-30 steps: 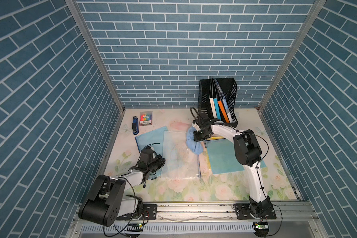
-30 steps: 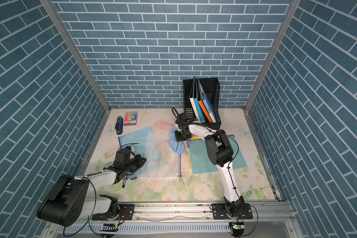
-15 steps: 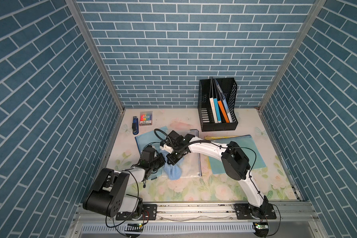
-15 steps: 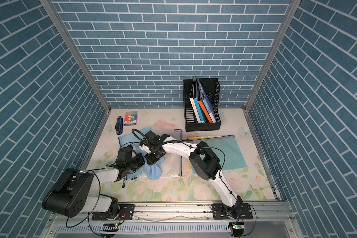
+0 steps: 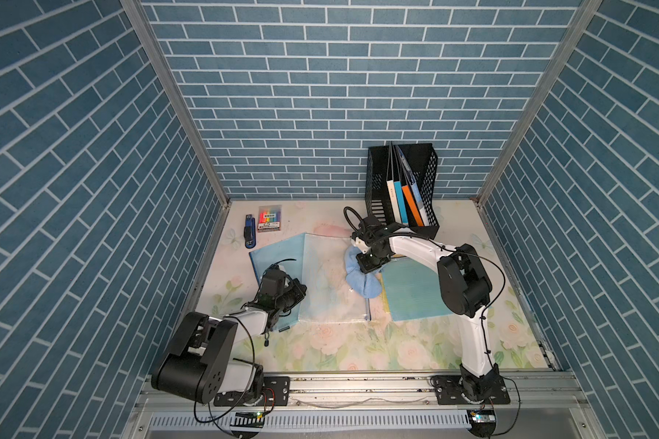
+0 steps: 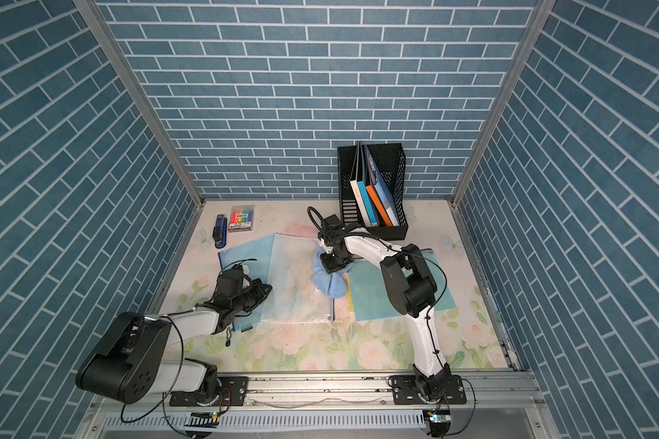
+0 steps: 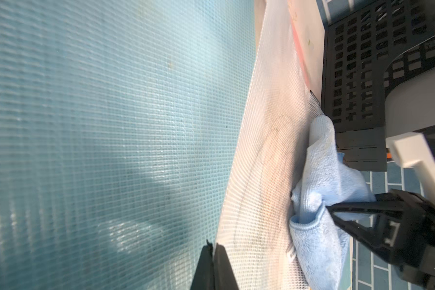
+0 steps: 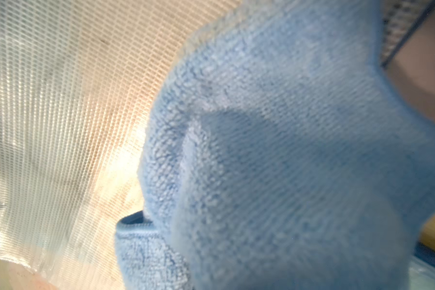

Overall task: Wipe the document bag
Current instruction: Wipe the dirt from the document bag.

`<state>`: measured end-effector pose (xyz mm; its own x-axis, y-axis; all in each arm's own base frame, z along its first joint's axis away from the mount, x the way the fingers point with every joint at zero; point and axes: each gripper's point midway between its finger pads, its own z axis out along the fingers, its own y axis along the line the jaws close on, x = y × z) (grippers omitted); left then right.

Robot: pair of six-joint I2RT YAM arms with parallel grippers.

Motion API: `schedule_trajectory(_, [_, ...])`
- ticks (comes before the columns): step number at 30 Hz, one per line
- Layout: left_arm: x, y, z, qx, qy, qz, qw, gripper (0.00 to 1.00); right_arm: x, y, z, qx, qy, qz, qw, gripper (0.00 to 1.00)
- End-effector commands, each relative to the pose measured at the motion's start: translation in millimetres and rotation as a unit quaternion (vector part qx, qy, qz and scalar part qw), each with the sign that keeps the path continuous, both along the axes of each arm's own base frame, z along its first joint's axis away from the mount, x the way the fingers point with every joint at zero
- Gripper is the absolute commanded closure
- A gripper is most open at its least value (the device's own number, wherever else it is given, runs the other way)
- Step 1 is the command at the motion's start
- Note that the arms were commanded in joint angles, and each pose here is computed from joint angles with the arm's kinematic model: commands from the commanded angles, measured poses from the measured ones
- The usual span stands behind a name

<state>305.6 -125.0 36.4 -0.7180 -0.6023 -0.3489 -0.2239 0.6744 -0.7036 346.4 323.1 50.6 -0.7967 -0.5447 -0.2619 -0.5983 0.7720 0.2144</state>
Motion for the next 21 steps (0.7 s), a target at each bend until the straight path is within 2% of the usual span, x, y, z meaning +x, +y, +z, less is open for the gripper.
schedule_trajectory(1, [7.7, -1.9, 5.8, -0.001, -0.012, 0.006, 1.000, 1.00, -32.0, 38.3, 13.2, 0.026, 0.002, 0.048, 0.998, 0.89])
schedule_trajectory(3, [8.4, -3.9, 6.9, -0.002, -0.014, 0.006, 1.000, 1.00, -55.8, 65.1, 12.8, 0.042, 0.012, 0.078, 0.996, 0.89])
schedule_trajectory(6, [9.0, -4.2, 6.7, -0.002, -0.014, 0.009, 1.000, 1.00, -105.4, 106.6, 16.0, 0.064, 0.023, 0.159, 0.985, 0.89])
schedule_trajectory(10, [9.5, -4.0, 5.5, 0.000, -0.011, 0.010, 1.000, 1.00, -154.2, 132.1, 18.0, 0.075, 0.018, 0.251, 0.965, 0.89])
schedule_trajectory(13, [9.7, -4.0, 6.7, -0.001, -0.012, 0.011, 1.000, 1.00, -148.9, 125.4, 14.4, 0.061, 0.010, 0.250, 0.966, 0.89])
schedule_trajectory(16, [8.8, -3.2, 8.3, 0.000, -0.012, 0.012, 1.000, 1.00, -135.6, 100.7, 0.4, 0.007, 0.003, 0.230, 0.973, 0.89])
schedule_trajectory(18, [6.6, -2.0, 8.3, 0.004, -0.012, 0.011, 1.000, 1.00, -120.3, 75.6, -4.2, -0.011, 0.000, 0.198, 0.980, 0.90])
schedule_trajectory(21, [2.3, 1.3, 7.5, 0.009, -0.012, 0.014, 1.000, 1.00, -89.7, 38.4, 5.4, 0.003, -0.008, 0.118, 0.993, 0.90])
